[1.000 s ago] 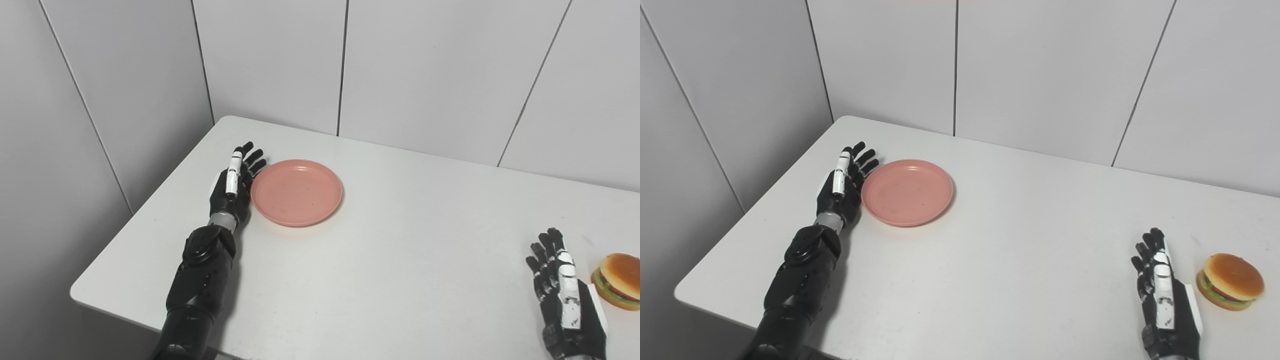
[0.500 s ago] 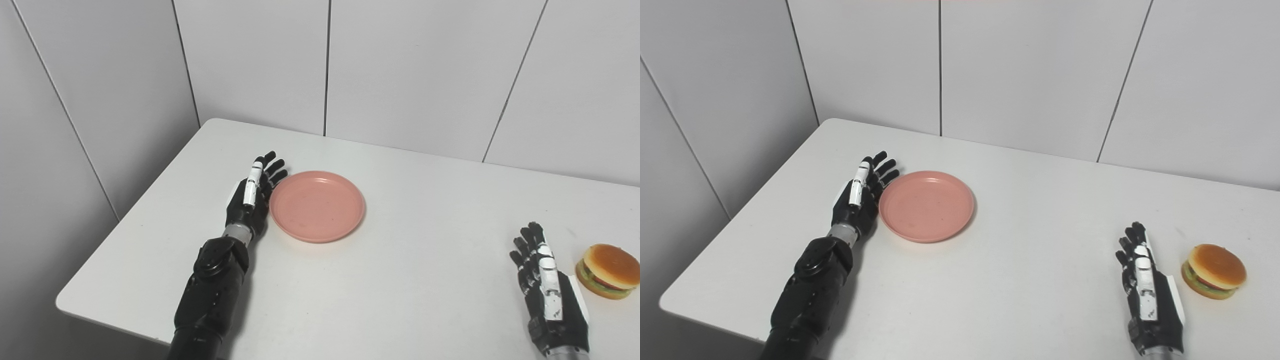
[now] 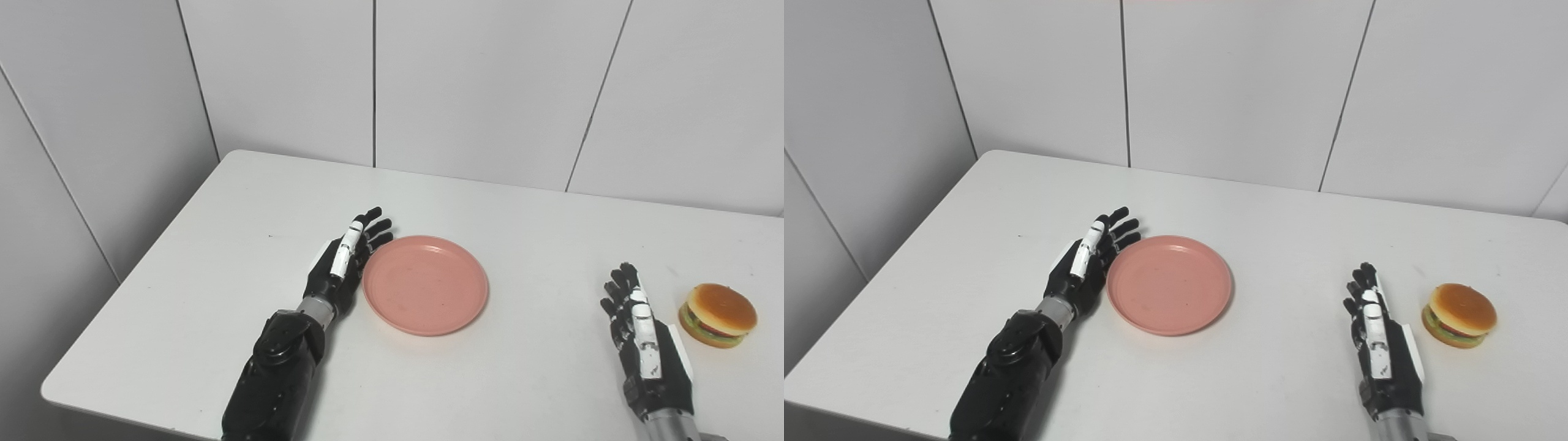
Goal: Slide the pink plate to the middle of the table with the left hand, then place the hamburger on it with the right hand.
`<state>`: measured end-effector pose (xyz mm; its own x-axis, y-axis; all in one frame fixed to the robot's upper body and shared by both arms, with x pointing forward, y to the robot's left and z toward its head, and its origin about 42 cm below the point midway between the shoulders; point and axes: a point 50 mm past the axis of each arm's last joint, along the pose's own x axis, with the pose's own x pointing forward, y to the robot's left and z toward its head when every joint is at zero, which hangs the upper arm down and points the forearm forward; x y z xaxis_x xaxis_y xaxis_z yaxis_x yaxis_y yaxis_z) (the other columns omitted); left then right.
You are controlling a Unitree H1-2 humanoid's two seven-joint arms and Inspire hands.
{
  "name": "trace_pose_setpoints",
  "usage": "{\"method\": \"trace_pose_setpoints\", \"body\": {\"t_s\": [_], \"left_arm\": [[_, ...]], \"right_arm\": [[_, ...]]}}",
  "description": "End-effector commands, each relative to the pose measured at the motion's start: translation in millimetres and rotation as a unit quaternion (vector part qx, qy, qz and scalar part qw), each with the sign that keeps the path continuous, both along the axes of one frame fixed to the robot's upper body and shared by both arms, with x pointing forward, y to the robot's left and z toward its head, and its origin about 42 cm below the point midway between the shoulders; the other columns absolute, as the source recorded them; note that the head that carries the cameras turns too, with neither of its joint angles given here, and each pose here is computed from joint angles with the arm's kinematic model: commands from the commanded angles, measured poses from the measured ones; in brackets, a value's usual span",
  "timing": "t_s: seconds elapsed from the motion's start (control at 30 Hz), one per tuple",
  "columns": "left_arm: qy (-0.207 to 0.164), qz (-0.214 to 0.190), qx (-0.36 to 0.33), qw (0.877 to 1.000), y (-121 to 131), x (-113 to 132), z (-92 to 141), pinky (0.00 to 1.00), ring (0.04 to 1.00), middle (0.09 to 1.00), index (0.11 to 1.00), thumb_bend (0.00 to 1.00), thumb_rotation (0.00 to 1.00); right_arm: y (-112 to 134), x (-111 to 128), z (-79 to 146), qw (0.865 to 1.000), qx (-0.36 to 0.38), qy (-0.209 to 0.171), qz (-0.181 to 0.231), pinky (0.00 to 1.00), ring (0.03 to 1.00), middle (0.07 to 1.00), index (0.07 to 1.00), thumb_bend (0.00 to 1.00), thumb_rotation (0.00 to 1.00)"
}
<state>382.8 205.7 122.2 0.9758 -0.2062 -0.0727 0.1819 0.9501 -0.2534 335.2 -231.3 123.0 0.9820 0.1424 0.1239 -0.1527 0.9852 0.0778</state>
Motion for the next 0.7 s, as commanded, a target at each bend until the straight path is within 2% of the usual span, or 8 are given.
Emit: {"method": "trace_pose_setpoints", "body": {"t_s": [0.0, 0.13, 0.3, 0.47, 0.67], "left_arm": [[0.014, -0.02, 0.001, 1.0, -11.8, -4.1, -0.2, 0.91, 0.905, 0.911, 0.912, 0.37, 1.0], [0.006, -0.044, -0.003, 0.999, -31.3, -12.4, 8.0, 0.91, 0.898, 0.907, 0.905, 0.36, 1.0], [0.002, -0.068, -0.012, 0.998, -47.0, -23.7, 15.1, 0.9, 0.9, 0.905, 0.903, 0.36, 1.0], [0.0, -0.08, -0.017, 0.997, -50.0, -31.7, 16.9, 0.9, 0.907, 0.911, 0.918, 0.37, 1.0], [0.009, -0.077, -0.023, 0.997, -49.2, -36.1, 14.5, 0.91, 0.919, 0.923, 0.922, 0.37, 1.0]], "right_arm": [[9.2, -9.2, -15.2, 0.999, 0.012, 0.03, -0.001, 1.0, 1.0, 0.999, 1.0, 0.34, 1.0], [14.4, -8.9, -15.1, 0.999, 0.017, 0.033, -0.007, 1.0, 1.0, 0.998, 1.0, 0.37, 1.0], [18.6, -9.1, -14.1, 0.999, 0.02, 0.031, -0.008, 1.0, 0.998, 0.999, 1.0, 0.36, 1.0], [24.5, -9.8, -8.3, 0.999, 0.023, 0.035, -0.012, 1.0, 0.985, 0.995, 1.0, 0.31, 1.0], [25.5, -8.6, -9.1, 0.999, 0.017, 0.035, -0.01, 1.0, 0.976, 0.994, 1.0, 0.31, 1.0]]}}
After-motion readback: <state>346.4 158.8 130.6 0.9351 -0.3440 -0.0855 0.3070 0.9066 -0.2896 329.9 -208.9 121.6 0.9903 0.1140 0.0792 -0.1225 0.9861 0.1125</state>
